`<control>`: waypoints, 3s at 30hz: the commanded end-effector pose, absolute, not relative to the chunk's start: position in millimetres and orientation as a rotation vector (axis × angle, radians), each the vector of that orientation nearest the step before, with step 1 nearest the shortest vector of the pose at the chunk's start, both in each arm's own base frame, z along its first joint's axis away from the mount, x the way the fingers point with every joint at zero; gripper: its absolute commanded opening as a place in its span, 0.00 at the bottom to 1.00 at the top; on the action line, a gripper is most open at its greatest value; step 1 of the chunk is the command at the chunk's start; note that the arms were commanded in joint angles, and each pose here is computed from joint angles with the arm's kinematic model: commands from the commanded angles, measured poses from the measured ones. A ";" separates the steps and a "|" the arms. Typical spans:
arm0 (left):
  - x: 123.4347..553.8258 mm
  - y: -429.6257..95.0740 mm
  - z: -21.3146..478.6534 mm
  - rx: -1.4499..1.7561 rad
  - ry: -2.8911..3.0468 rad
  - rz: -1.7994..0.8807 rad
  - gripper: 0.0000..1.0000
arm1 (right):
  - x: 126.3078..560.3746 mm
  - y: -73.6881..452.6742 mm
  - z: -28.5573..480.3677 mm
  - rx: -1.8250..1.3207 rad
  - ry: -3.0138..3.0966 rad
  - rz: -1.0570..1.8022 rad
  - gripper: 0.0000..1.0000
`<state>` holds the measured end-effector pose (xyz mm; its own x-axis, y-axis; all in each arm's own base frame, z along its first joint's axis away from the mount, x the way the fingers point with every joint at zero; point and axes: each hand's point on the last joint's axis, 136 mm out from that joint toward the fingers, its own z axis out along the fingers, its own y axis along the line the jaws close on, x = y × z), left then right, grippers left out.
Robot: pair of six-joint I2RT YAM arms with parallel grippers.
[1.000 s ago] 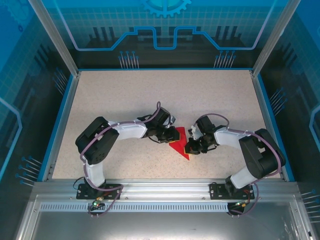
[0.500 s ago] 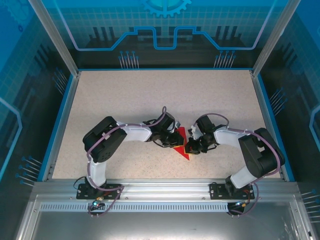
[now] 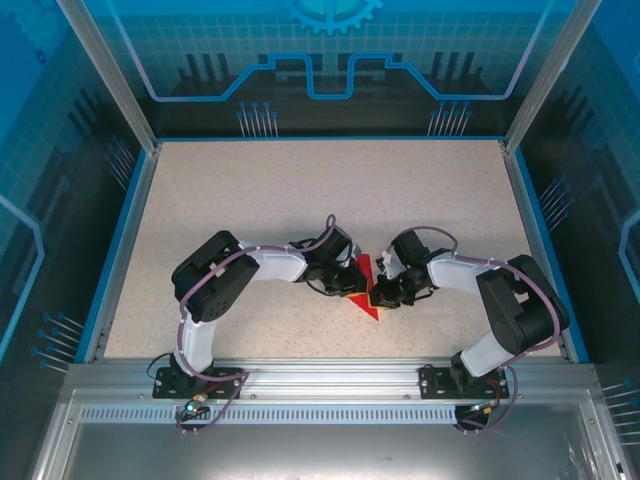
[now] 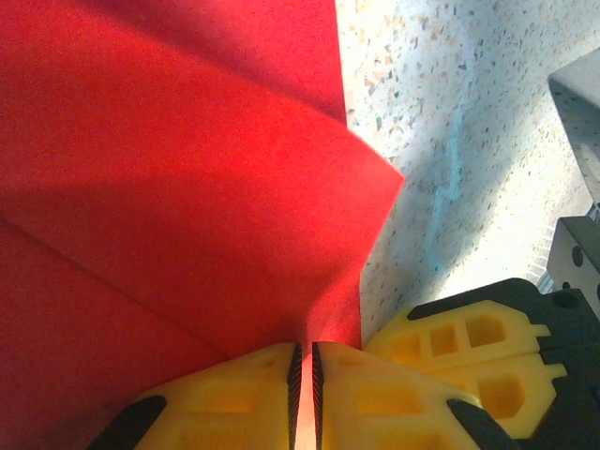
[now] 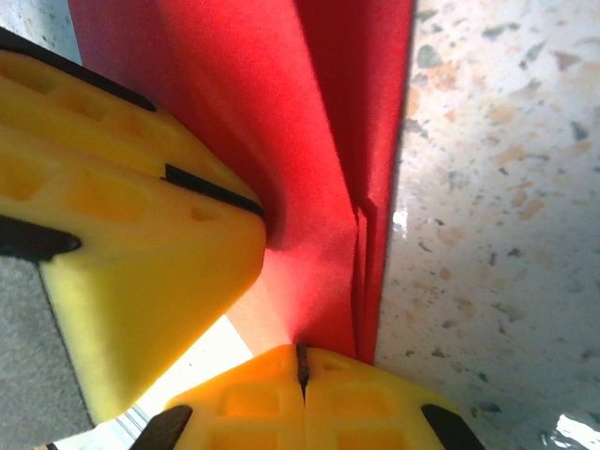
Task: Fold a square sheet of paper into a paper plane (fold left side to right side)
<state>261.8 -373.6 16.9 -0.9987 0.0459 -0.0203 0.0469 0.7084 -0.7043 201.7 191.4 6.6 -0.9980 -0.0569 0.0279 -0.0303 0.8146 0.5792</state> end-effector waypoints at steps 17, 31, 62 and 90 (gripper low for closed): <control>342.6 -296.1 -5.3 -0.022 2.869 -0.884 0.15 | 177.0 156.1 -28.8 0.007 -2.943 -0.635 0.00; 349.4 -284.4 33.4 -0.002 2.777 -0.944 0.16 | 177.6 158.0 -29.0 0.017 -2.940 -0.641 0.00; 326.9 -349.3 11.6 0.172 2.775 -1.081 0.15 | 177.7 159.3 -29.1 0.031 -2.933 -0.636 0.00; 394.5 -300.4 -10.2 0.138 2.701 -0.893 0.16 | 176.3 158.8 -29.4 0.031 -2.927 -0.631 0.00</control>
<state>353.1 -343.1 18.8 -0.9680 0.0607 -0.2435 0.2163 0.6938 -0.6870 212.3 196.5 6.9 -0.9979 -0.0645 -0.0036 -0.0542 0.8060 0.5894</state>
